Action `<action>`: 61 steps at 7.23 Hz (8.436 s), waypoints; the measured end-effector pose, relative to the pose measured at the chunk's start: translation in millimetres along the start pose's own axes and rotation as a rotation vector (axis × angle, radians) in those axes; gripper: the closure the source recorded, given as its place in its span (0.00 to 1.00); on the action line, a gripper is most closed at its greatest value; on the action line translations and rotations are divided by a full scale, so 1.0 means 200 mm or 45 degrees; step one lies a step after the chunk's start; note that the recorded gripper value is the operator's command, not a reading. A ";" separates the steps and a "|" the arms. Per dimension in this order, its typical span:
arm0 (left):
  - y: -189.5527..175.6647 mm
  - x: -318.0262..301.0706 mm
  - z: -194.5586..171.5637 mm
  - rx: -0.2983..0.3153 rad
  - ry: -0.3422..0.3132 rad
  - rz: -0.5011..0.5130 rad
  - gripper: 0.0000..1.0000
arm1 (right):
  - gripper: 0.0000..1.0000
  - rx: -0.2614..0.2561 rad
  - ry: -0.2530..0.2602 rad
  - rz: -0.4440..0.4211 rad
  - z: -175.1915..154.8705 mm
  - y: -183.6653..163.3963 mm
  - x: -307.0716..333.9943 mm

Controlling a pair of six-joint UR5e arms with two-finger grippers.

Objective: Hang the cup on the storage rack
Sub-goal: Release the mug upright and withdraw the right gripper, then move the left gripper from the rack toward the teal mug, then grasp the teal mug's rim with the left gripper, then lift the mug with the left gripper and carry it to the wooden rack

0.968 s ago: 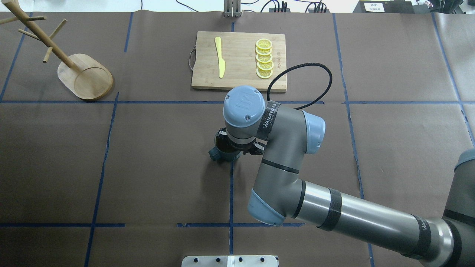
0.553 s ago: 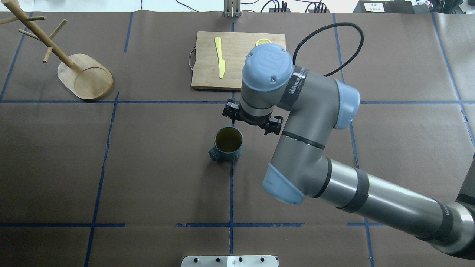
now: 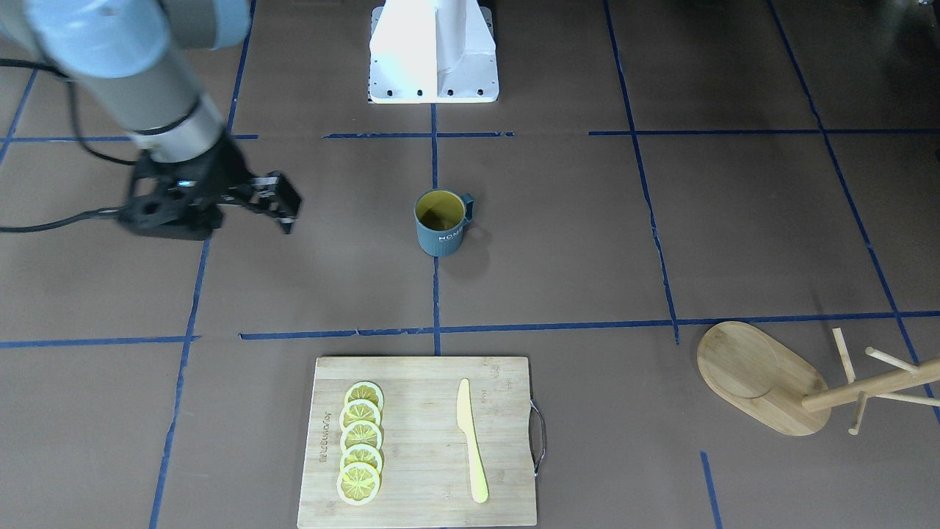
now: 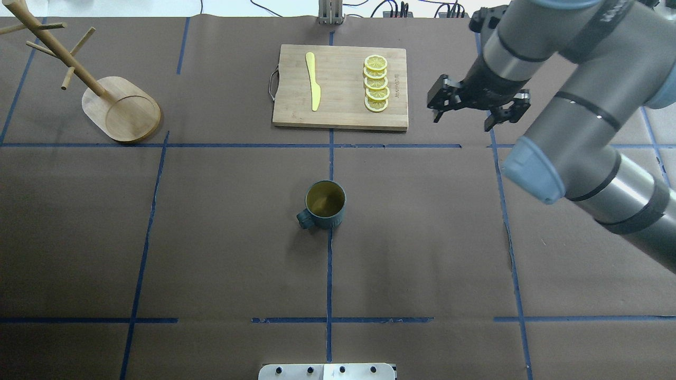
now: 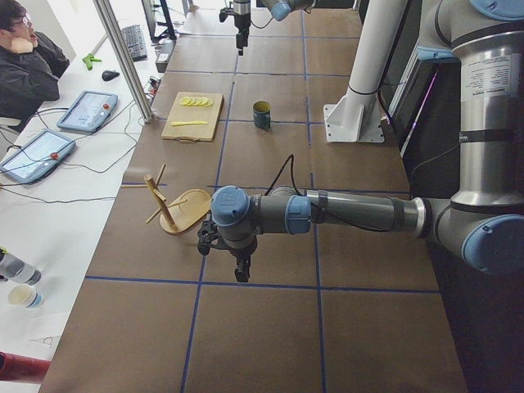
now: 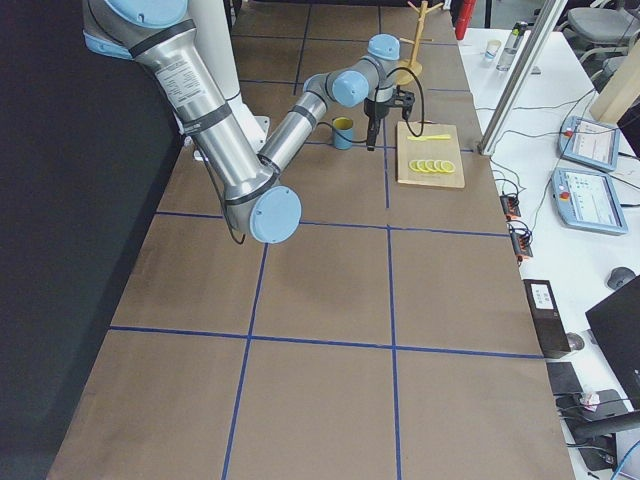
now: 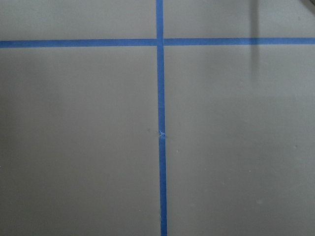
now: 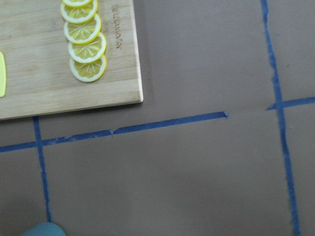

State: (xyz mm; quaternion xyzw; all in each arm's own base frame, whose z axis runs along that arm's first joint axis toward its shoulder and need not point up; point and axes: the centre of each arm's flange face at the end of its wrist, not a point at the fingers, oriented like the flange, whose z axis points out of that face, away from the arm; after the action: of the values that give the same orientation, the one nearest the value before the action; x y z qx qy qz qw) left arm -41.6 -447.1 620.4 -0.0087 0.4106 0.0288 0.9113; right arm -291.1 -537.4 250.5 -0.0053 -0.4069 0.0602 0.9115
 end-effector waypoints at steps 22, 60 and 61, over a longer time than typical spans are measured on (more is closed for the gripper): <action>0.17 2.63 0.76 0.825 0.371 0.951 0.01 | 0.00 -0.128 0.086 -0.320 -0.12 0.33 2.61; -0.62 2.53 -0.07 0.265 1.341 -1.245 1.00 | 0.00 -0.104 0.083 -0.343 -0.13 0.33 2.60; -0.65 2.45 -0.12 0.211 1.433 -1.340 1.00 | 0.00 -0.105 0.083 -0.343 -0.13 0.33 2.60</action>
State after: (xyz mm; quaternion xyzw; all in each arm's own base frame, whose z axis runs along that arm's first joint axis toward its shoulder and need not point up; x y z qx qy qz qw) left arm 272.6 -556.0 237.3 -0.1477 0.7545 -0.4474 0.4569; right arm 64.4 -412.3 614.7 0.0100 -0.3762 -0.0797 0.9231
